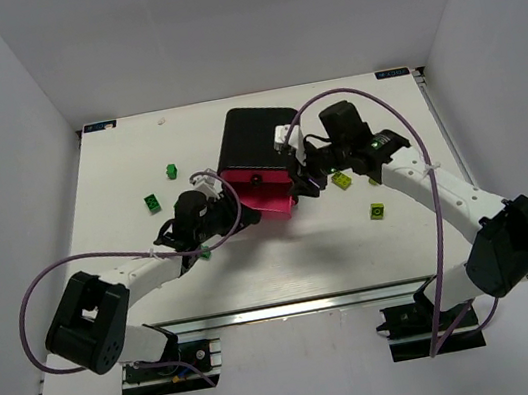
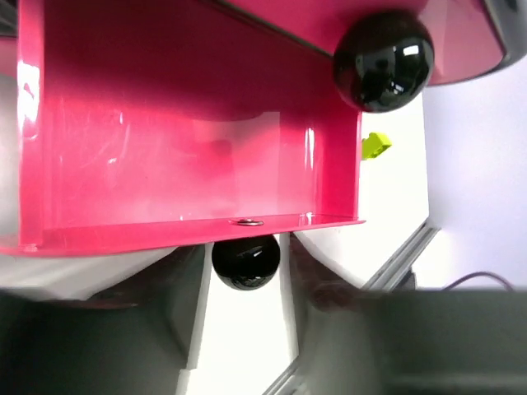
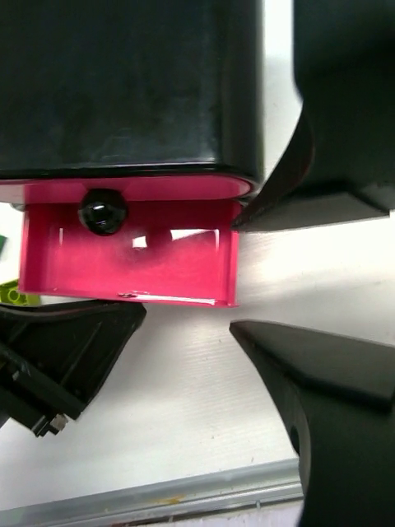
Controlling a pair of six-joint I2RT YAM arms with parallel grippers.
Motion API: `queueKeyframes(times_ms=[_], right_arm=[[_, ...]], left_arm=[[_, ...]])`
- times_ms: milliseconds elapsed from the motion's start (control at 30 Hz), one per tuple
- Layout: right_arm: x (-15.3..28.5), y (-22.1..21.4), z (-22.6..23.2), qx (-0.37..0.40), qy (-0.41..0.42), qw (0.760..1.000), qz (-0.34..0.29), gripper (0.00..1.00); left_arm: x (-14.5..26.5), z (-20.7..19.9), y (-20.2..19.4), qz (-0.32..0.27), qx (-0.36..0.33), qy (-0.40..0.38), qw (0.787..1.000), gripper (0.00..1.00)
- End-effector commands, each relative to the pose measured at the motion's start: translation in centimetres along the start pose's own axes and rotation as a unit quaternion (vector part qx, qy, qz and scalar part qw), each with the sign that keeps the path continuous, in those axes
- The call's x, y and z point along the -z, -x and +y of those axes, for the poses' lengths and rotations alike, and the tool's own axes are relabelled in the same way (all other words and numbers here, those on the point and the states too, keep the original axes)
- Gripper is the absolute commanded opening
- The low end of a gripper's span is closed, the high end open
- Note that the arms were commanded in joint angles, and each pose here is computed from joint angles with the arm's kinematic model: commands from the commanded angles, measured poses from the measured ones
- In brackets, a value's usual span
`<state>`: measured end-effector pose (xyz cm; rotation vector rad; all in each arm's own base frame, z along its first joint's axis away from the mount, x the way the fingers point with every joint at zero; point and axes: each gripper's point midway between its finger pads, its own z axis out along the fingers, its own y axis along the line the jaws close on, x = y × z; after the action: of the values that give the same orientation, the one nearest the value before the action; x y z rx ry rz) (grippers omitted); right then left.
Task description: Sort the legos into containers by color
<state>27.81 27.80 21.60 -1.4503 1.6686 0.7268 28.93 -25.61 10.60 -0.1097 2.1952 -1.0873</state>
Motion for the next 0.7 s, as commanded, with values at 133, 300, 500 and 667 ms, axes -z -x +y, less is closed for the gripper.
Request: queueKeyframes(times_ms=[133, 300, 500, 667], right_arm=[[3.2, 0.3, -0.9, -0.058, -0.041, 0.997, -0.017, 0.72], [5.6, -2.4, -2.4, -0.122, -0.110, 0.986, -0.003, 0.73], [6.7, -9.3, -5.5, -0.240, -0.197, 0.949, 0.050, 0.64], [4.0, -15.3, -8.1, -0.293, -0.208, 0.924, 0.132, 0.72]], left_arm=[[0.9, -1.2, -0.1, 0.024, -0.027, -0.011, 0.999, 0.85], [3.8, -2.7, 1.7, 0.003, -0.064, 0.003, 0.998, 0.87], [9.2, -2.4, 3.1, -0.044, -0.088, 0.065, 0.993, 0.84], [13.1, -0.1, 4.2, -0.104, -0.070, 0.146, 0.981, 0.75]])
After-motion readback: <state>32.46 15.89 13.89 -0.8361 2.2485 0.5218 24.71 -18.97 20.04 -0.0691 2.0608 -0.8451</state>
